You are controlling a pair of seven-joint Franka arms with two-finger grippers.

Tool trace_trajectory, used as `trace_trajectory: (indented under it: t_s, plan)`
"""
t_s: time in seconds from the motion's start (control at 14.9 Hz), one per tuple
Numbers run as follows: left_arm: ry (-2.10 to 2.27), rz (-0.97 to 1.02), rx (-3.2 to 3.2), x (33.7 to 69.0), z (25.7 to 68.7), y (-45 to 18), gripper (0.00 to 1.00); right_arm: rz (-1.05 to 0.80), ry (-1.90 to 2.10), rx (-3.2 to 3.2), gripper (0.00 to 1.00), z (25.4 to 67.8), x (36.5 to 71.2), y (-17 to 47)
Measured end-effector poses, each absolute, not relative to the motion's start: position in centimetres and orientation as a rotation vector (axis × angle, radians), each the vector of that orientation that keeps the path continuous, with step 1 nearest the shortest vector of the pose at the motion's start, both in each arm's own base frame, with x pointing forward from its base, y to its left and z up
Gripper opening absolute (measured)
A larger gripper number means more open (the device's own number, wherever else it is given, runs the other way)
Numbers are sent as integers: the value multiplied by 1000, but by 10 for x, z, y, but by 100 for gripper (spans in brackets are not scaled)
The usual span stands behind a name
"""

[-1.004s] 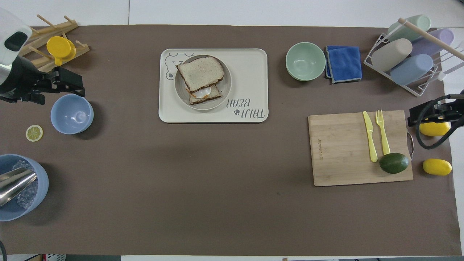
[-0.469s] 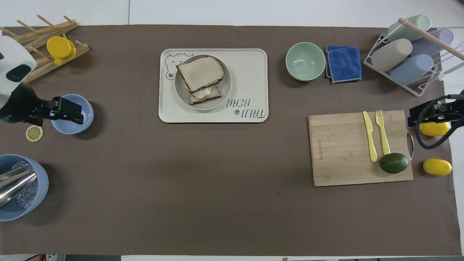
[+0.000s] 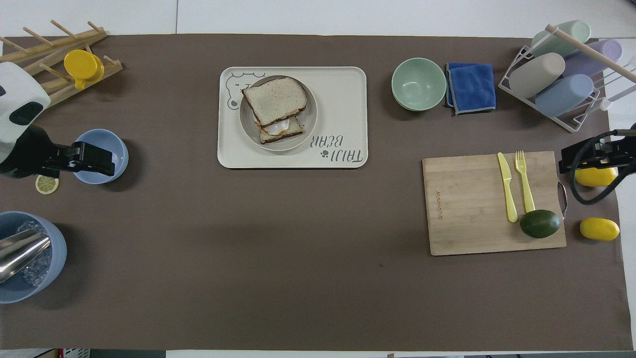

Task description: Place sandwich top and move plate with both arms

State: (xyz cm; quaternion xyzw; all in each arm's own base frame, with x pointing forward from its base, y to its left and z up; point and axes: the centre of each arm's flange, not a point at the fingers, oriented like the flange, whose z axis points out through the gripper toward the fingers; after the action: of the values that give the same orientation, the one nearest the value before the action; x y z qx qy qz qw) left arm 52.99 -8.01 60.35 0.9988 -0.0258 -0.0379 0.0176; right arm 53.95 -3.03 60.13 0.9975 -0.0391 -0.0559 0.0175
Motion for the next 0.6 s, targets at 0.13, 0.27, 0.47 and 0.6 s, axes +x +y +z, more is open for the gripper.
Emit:
trace_trajectory:
  t_s: [0.13,0.27,0.47,0.6]
  plan:
    - [-79,-123,3104,528,614,-79,100,-174,-121,3099,100,601,539,-30]
    - [-83,-120,3104,529,615,-77,100,-174,-121,3099,100,601,539,-30]
    - [-96,-151,3103,530,604,-72,100,-174,-121,3099,100,601,539,-30]
    - [-100,-161,3103,530,601,-72,100,-174,-121,3099,100,601,539,-30]
